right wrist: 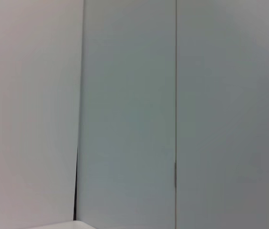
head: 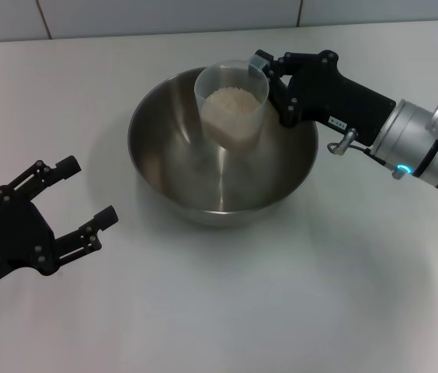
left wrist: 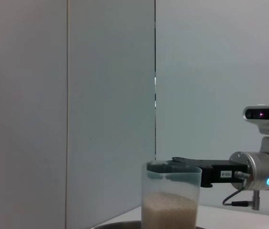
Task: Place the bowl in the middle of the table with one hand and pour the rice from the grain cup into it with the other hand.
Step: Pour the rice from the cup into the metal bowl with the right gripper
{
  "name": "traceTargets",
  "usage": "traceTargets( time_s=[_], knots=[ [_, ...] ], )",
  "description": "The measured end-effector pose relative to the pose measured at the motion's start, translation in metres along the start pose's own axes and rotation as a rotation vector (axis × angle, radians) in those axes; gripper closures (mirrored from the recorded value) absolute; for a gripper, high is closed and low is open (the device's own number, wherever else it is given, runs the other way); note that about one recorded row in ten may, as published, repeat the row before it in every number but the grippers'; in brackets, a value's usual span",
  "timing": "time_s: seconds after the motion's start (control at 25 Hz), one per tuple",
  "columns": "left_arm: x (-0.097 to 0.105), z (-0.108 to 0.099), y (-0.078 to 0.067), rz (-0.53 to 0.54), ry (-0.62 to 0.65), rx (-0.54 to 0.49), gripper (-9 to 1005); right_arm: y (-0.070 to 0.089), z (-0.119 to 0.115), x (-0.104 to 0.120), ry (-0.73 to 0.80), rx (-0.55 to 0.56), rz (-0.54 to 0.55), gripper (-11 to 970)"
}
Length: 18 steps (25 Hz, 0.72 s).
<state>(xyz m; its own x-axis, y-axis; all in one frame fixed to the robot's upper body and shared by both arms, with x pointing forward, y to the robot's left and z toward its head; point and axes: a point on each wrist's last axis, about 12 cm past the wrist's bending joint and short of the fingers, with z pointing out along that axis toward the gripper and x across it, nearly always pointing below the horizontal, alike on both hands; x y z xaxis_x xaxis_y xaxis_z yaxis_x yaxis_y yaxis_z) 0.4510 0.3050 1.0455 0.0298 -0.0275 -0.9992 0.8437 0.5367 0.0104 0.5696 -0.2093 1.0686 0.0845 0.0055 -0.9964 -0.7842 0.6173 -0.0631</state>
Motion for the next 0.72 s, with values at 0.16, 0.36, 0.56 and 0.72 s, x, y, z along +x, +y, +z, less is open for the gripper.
traceTargets(
  time_s=[0.16, 0.36, 0.56, 0.72],
  knots=[
    [0.000, 0.000, 0.000, 0.000, -0.001, 0.000, 136, -0.004, 0.003, -0.002, 0.029, -0.031, -0.083, 927],
    [0.000, 0.001, -0.001, -0.001, -0.001, 0.000, 136, -0.007, 0.006, -0.002, 0.071, -0.086, -0.346, 926],
    [0.001, 0.000, 0.001, -0.010, 0.006, -0.009, 137, -0.007, 0.009, -0.002, 0.066, -0.096, -0.654, 926],
    [0.001, 0.000, 0.001, -0.014, 0.003, -0.014, 137, 0.001, 0.013, 0.003, 0.048, -0.067, -0.958, 927]
  ],
)
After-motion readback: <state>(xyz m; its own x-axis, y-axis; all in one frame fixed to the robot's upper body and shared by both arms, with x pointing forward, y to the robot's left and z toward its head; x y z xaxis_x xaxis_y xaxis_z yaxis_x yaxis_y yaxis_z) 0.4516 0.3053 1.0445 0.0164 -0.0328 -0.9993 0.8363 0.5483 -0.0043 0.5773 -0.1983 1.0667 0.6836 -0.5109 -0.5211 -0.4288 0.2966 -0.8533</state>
